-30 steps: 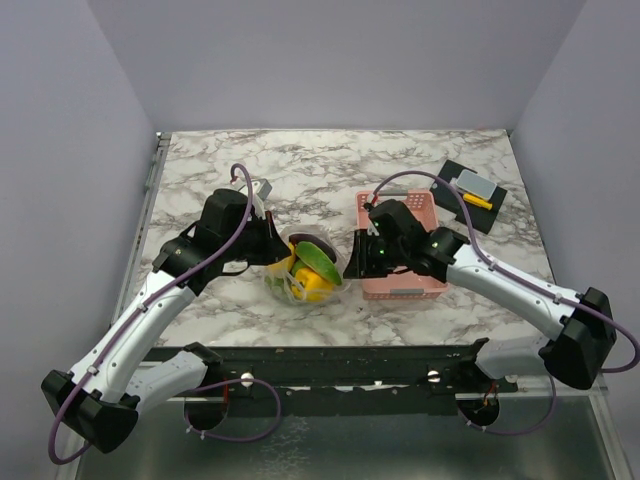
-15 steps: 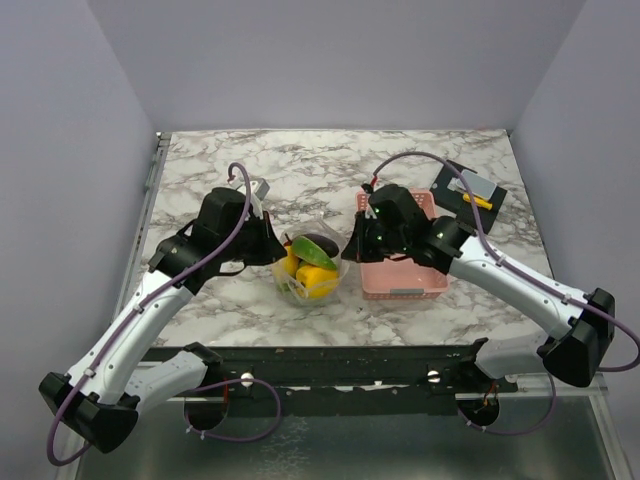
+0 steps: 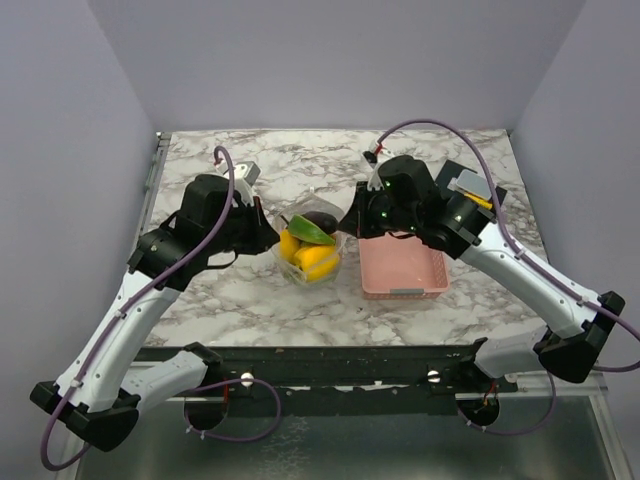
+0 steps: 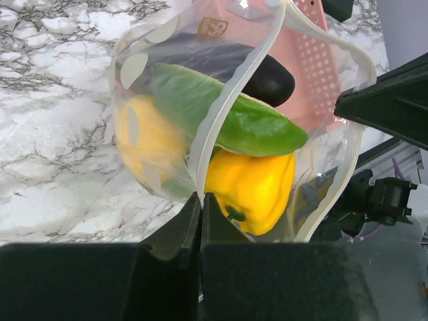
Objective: Place the food in the zip-top bag and seal the zipper
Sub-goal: Adjust the zipper food storage bag at the center of the board.
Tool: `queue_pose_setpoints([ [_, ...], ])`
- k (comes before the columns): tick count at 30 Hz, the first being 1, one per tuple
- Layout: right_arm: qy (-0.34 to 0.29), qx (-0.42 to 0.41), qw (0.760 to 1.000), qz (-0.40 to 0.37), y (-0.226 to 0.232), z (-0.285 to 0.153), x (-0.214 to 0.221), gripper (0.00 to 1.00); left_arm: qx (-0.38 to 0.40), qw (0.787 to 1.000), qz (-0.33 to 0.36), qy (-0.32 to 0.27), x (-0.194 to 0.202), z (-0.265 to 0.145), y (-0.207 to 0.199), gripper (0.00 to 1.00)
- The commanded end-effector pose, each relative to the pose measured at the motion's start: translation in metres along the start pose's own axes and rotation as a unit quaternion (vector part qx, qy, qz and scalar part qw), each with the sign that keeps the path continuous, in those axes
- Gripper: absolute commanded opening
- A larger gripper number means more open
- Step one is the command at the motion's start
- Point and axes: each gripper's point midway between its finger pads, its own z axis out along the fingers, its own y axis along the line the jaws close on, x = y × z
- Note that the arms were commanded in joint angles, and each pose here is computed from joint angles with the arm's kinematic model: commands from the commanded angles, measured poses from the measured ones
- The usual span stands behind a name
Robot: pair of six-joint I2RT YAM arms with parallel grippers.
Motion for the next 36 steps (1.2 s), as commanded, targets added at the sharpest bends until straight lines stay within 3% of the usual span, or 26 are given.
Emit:
queue_pose_setpoints([
  [1,0.027,0.027,0.999,-0.007,-0.019,0.024,0.026,0.01,-0.020,1.000,-0.005,0.017,0.023,0.017,0.018,0.00],
  [5,0.066,0.050,0.997,0.006,-0.043,0.059,0.067,0.01,-0.022,0.998,-0.031,0.055,0.068,0.056,0.040,0.00],
  [8,0.066,0.048,0.997,0.002,-0.040,0.064,0.062,0.01,-0.032,0.996,-0.037,0.081,0.085,0.070,0.050,0.00],
  [18,-0.019,0.001,0.999,-0.034,0.009,0.011,-0.023,0.01,0.037,0.999,-0.002,-0.025,-0.016,0.007,-0.017,0.00],
  [21,-0.015,0.007,0.999,-0.027,0.004,0.017,-0.016,0.01,0.019,1.000,-0.005,-0.019,-0.007,0.015,-0.006,0.00],
  [28,0.060,0.020,0.998,0.000,-0.019,0.060,0.042,0.01,-0.008,0.998,-0.033,0.054,0.054,0.064,0.029,0.00],
  [32,0.033,0.018,0.999,-0.004,-0.015,0.050,0.027,0.01,0.002,1.000,-0.017,0.009,0.026,0.047,0.017,0.00],
  [36,0.028,0.005,1.000,-0.005,-0.006,0.043,0.018,0.01,0.002,1.000,-0.003,0.003,0.010,0.038,0.010,0.00],
])
